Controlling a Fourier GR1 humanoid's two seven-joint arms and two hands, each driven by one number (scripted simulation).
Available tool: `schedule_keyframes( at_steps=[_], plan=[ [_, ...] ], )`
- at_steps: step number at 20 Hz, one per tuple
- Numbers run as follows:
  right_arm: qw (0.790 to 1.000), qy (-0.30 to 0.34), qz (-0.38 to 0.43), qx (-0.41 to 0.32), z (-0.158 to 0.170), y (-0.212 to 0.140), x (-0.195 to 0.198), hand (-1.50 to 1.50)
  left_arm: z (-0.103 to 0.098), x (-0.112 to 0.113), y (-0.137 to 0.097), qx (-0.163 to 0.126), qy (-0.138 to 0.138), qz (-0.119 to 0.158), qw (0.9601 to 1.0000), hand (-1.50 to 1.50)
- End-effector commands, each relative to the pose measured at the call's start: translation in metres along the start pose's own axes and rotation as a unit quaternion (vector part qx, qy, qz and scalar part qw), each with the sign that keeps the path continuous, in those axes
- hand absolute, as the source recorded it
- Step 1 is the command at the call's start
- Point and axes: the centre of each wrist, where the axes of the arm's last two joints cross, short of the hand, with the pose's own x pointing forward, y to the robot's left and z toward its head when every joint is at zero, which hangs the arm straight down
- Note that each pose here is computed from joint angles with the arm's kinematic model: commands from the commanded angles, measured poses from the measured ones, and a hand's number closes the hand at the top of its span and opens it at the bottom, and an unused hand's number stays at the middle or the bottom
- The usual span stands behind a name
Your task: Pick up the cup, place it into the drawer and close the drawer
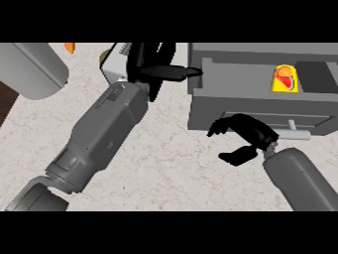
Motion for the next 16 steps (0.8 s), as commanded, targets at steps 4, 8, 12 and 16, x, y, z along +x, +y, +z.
schedule_keyframes(
  at_steps=[4, 8, 12, 16],
  plan=[
    [0.999, 0.005, -0.008, -0.053, -0.021, -0.02, -0.044, 1.5, 0.007, 0.006, 0.041, 0.002, 0.004, 0.011, 0.9999, -1.5],
    [0.992, 0.004, -0.027, -0.119, -0.028, -0.058, -0.044, 1.5, 0.008, 0.014, 0.044, -0.013, -0.009, 0.027, 0.9995, -1.5],
    [0.982, -0.004, -0.037, -0.184, -0.028, -0.104, -0.036, 1.5, 0.018, 0.008, 0.054, -0.015, 0.003, 0.025, 0.9996, -1.5],
    [0.974, 0.011, -0.051, -0.222, -0.016, -0.136, -0.037, 1.5, 0.023, 0.01, 0.077, -0.023, 0.009, 0.01, 0.9996, -1.5]
  ],
)
